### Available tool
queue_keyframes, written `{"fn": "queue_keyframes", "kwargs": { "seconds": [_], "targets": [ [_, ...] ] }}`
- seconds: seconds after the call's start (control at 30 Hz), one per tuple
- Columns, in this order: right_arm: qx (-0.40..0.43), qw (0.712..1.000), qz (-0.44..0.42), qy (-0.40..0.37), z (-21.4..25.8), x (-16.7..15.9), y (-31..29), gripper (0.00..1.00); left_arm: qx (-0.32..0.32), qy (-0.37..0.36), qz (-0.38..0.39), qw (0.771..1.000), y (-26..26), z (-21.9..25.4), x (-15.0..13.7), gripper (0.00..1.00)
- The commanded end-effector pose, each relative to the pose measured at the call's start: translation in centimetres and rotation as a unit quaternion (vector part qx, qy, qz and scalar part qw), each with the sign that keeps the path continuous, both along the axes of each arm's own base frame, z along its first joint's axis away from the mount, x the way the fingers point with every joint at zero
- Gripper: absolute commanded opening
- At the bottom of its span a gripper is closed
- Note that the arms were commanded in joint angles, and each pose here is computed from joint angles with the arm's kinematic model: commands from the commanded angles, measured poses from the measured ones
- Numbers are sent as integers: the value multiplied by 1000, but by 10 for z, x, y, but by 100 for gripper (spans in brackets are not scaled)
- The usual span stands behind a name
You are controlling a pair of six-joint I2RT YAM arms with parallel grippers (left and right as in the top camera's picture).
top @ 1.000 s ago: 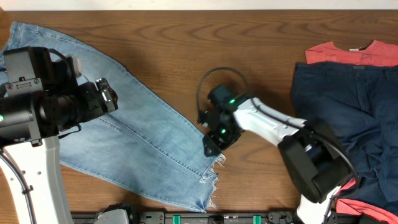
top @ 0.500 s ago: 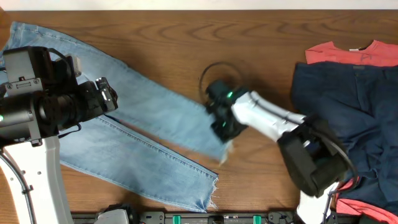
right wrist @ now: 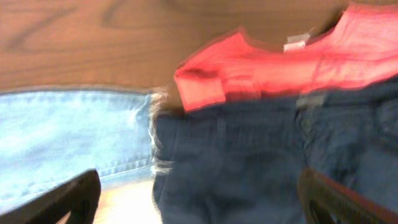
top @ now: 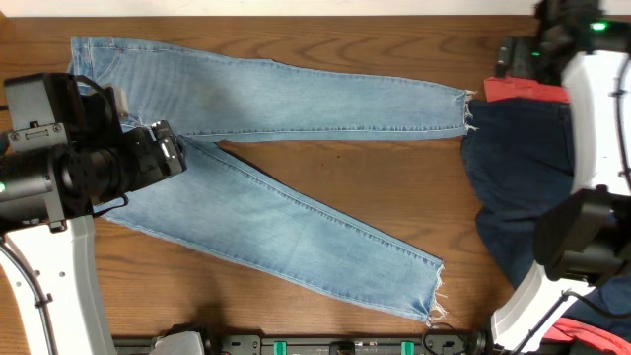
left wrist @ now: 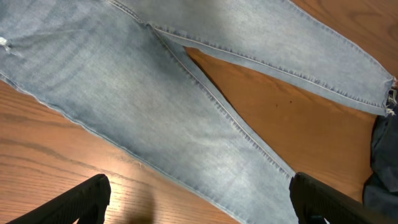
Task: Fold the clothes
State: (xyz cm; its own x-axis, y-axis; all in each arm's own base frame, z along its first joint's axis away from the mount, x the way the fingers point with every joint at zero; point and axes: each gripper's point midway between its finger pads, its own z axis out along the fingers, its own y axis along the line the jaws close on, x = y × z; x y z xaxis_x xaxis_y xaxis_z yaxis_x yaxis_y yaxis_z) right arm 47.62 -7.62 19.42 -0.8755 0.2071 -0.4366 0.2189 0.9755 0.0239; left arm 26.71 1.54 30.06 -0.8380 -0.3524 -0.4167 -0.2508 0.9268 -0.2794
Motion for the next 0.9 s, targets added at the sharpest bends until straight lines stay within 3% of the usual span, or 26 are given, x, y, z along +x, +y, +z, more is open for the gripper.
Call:
{"fn": "queue_keyframes", "kwargs": {
  "seconds": [0.0,0.17,0.33,0.47,0.57,0.67,0.73,0.87],
  "targets": [
    [146,987,73,12,16,-18,59,99,7,-11,1,1000,2,6,0,96],
    [198,963,144,110,4,-67,109,98,34,-13,16,999,14,6,3,97],
    [199,937,227,177,-8,-101,177,73,47,0,24,999,20,0,7,97],
    [181,913,287,228,-32,-133,228,67,45,9,24,999,21,-5,11,97],
    [160,878,364,268,-55,-168,260,75,44,11,30,999,25,-6,11,98],
    [133,839,429,306,-81,-207,289,75,44,11,40,998,30,-6,10,98],
    [94,830,441,328,-99,-227,297,65,44,13,48,998,34,-6,8,98],
    [11,838,420,347,-142,-255,301,24,42,18,58,997,40,-7,5,98]
  ]
}}
